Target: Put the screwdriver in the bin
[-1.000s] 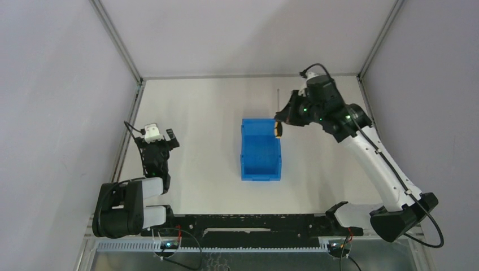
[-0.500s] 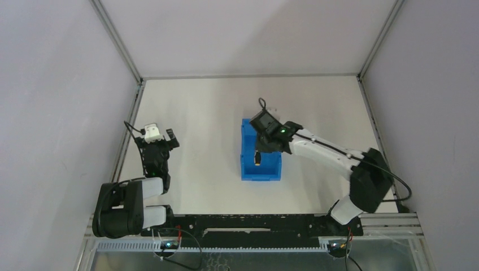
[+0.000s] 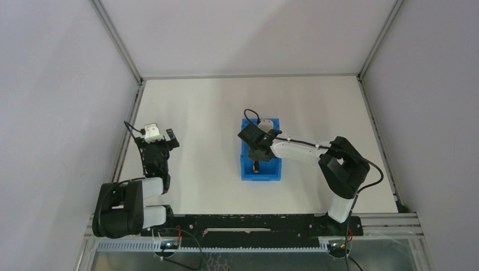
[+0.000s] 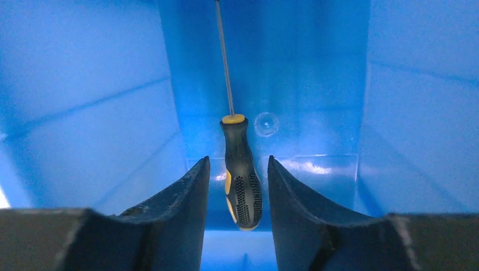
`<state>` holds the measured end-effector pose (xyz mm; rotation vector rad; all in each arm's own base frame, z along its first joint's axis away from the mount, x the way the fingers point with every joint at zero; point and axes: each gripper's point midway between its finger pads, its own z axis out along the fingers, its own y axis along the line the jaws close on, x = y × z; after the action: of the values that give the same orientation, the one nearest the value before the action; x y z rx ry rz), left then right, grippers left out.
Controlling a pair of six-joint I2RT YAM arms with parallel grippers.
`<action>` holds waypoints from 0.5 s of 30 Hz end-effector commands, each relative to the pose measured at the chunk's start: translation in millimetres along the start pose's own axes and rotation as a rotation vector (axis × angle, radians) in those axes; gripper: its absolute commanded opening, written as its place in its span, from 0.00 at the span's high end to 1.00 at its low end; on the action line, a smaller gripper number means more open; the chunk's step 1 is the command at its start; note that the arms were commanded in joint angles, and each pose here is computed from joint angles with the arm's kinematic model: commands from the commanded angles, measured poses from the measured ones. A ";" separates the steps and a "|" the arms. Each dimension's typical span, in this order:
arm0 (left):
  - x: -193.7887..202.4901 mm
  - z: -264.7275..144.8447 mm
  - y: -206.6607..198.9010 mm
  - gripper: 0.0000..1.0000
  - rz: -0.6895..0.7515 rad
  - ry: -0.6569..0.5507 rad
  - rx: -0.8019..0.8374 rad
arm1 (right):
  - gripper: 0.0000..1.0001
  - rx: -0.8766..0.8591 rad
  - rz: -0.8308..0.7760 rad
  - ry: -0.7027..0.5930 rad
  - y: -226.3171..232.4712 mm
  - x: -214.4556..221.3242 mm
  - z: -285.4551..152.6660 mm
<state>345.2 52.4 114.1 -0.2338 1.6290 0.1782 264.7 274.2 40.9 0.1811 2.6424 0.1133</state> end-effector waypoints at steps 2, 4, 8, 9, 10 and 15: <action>-21.8 6.2 -2.7 0.00 0.006 -0.065 0.005 | 0.49 -0.084 0.049 -0.179 8.9 -49.6 -42.6; -21.6 6.1 -2.8 0.00 0.006 -0.065 0.005 | 0.46 -0.126 0.063 -0.220 8.0 -67.5 -65.0; -22.0 6.2 -2.9 0.00 0.006 -0.065 0.005 | 0.42 -0.241 0.059 -0.366 4.1 -104.1 -131.2; -22.4 6.3 -3.1 0.00 0.006 -0.066 0.005 | 0.41 -0.258 0.050 -0.390 2.2 -108.5 -141.8; -21.9 6.2 -2.8 0.00 0.006 -0.065 0.005 | 0.39 -0.278 0.042 -0.424 -2.5 -114.4 -157.8; -21.5 6.1 -2.7 0.00 0.006 -0.064 0.004 | 0.11 -0.210 0.060 -0.592 -67.4 -140.4 -214.3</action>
<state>345.2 52.4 114.1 -0.2338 1.6290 0.1782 276.8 232.8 246.4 0.1762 2.1531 0.4515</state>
